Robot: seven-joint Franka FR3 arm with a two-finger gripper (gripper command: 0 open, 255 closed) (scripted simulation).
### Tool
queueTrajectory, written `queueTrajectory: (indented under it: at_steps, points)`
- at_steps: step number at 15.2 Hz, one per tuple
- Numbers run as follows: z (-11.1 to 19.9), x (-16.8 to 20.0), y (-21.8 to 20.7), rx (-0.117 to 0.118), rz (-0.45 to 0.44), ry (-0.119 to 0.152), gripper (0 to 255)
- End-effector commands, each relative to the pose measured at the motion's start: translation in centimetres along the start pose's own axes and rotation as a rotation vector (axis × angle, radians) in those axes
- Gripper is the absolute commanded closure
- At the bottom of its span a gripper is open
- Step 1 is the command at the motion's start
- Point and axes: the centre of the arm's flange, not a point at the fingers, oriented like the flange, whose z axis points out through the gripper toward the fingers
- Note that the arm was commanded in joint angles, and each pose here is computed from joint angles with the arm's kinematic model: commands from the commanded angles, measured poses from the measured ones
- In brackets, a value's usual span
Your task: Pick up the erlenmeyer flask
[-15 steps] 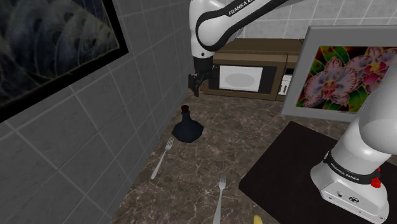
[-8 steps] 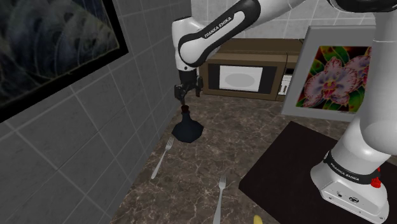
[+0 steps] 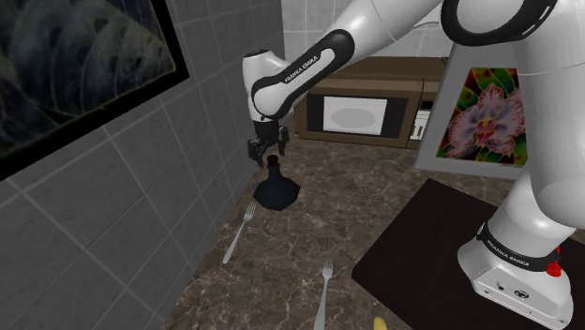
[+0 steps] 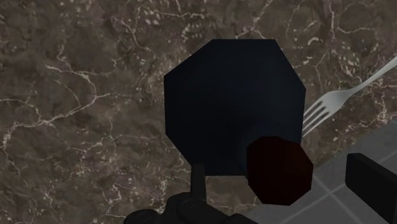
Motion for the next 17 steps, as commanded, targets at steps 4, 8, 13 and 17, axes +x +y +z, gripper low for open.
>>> queueTrajectory:
  at_steps: [4,8,13,17]
  points:
    - [1.9,0.1,0.1,0.000,0.000,0.000,0]
    - [1.9,0.1,0.1,0.000,0.000,0.001,255]
    - [1.9,0.1,0.1,0.000,0.000,0.000,255]
    - [0.9,0.0,0.1,0.000,0.000,0.000,255]
